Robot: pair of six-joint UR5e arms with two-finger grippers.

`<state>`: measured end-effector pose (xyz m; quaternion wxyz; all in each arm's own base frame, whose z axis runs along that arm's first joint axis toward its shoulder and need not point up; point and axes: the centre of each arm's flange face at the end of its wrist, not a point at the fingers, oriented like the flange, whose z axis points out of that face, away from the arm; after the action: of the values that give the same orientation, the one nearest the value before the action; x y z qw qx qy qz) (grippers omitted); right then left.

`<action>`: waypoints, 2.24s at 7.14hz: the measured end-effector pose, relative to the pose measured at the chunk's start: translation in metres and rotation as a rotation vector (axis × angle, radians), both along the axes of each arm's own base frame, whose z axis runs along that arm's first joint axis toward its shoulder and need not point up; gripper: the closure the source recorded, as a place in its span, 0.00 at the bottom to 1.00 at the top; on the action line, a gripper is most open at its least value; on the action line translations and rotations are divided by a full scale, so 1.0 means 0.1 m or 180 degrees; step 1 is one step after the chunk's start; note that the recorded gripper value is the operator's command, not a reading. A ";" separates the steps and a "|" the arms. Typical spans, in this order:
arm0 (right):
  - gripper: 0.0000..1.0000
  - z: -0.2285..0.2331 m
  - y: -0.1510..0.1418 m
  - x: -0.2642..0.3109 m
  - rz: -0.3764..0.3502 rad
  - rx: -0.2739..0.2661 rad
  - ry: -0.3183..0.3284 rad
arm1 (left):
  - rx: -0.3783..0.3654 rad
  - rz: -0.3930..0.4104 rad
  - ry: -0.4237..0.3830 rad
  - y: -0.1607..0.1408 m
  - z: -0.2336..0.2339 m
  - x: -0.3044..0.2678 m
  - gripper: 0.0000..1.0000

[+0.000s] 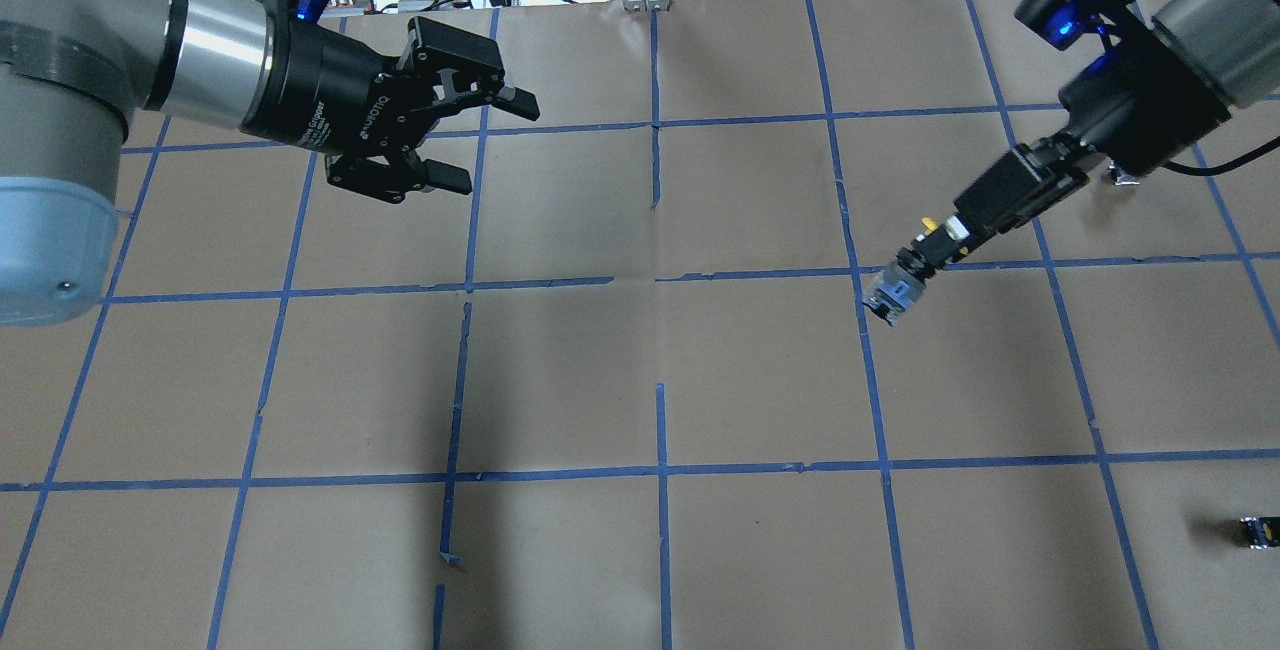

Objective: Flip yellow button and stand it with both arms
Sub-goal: 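Carry the button down with the right gripper while the left gripper withdraws, then lower the button upright onto the table with the right gripper and release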

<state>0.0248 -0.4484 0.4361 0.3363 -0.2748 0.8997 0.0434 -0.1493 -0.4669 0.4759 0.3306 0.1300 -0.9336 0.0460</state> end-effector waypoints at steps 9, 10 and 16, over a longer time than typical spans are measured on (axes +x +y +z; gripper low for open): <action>0.84 -1.17 -0.20 -2.29 0.3276 -0.1842 0.0695 | 0.0189 -0.0382 -0.2096 -0.28 -0.29 0.52 0.00; 0.85 -1.28 -0.23 -2.47 0.3671 -0.1994 0.0629 | 0.0191 -0.0479 -0.2118 -0.27 -0.19 0.45 0.00; 0.86 -1.55 -0.34 -2.78 0.5508 -0.2792 0.0142 | 0.0187 -0.0769 -0.2126 -0.26 0.20 0.23 0.00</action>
<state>-0.2527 -0.4820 0.2814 0.0386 -0.9418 0.3288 -0.0584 -0.1262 -0.4928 0.4962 0.0063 0.0059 -0.9998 0.0197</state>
